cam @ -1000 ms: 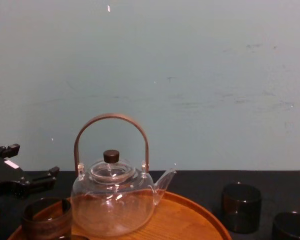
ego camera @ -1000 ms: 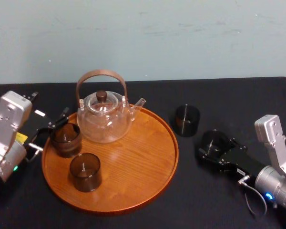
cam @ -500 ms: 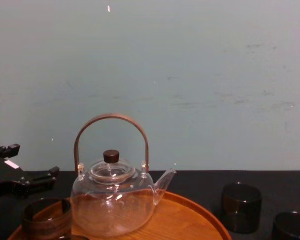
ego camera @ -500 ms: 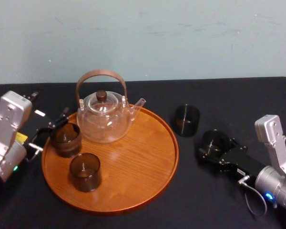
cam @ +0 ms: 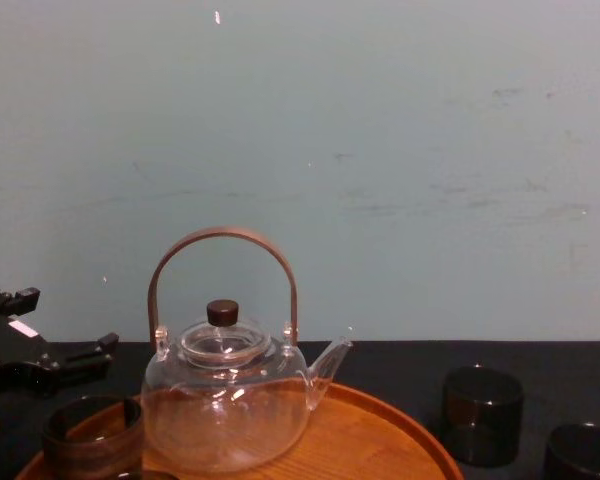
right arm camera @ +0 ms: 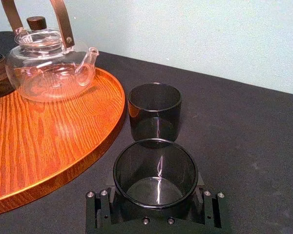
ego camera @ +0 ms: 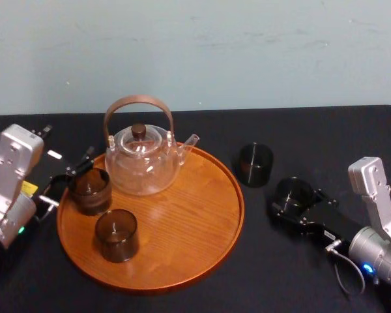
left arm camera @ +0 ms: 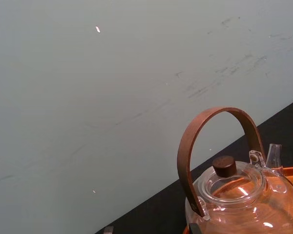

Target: Pick up the glass from the table and place it on the tray.

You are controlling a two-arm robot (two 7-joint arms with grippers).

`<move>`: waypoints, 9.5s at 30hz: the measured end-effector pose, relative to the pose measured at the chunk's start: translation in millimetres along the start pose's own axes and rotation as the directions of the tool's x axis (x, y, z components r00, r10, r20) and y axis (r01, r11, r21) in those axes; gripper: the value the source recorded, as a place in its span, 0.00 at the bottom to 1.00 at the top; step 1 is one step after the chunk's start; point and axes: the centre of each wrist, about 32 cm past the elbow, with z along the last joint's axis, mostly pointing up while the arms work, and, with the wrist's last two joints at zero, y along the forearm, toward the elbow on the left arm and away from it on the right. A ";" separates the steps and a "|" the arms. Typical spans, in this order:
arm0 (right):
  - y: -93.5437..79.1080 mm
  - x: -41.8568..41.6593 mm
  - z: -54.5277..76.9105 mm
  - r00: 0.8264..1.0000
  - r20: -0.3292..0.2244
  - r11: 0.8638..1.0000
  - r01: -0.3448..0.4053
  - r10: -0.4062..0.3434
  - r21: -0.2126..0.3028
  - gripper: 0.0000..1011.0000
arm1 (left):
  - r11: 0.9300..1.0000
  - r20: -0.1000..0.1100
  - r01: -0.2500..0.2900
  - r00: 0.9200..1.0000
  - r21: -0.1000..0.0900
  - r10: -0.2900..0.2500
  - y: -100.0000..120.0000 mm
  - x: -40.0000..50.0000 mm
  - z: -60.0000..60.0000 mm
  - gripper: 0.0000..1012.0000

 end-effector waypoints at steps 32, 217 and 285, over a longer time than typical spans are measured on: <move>-0.8 -3.8 12.3 0.998 0.032 0.996 -0.061 0.059 0.060 0.89 | 1.000 0.000 0.000 1.000 0.000 0.000 0.0 0.0 0.0 0.99; -23.6 -51.5 17.1 0.977 0.065 0.947 -0.213 0.203 0.241 0.99 | 1.000 0.000 0.000 1.000 0.000 0.000 0.0 0.0 0.0 0.99; 30.1 21.2 16.9 0.999 0.034 0.989 -0.037 0.033 0.142 0.99 | 1.000 0.000 0.000 1.000 0.000 0.000 0.0 0.0 0.0 0.99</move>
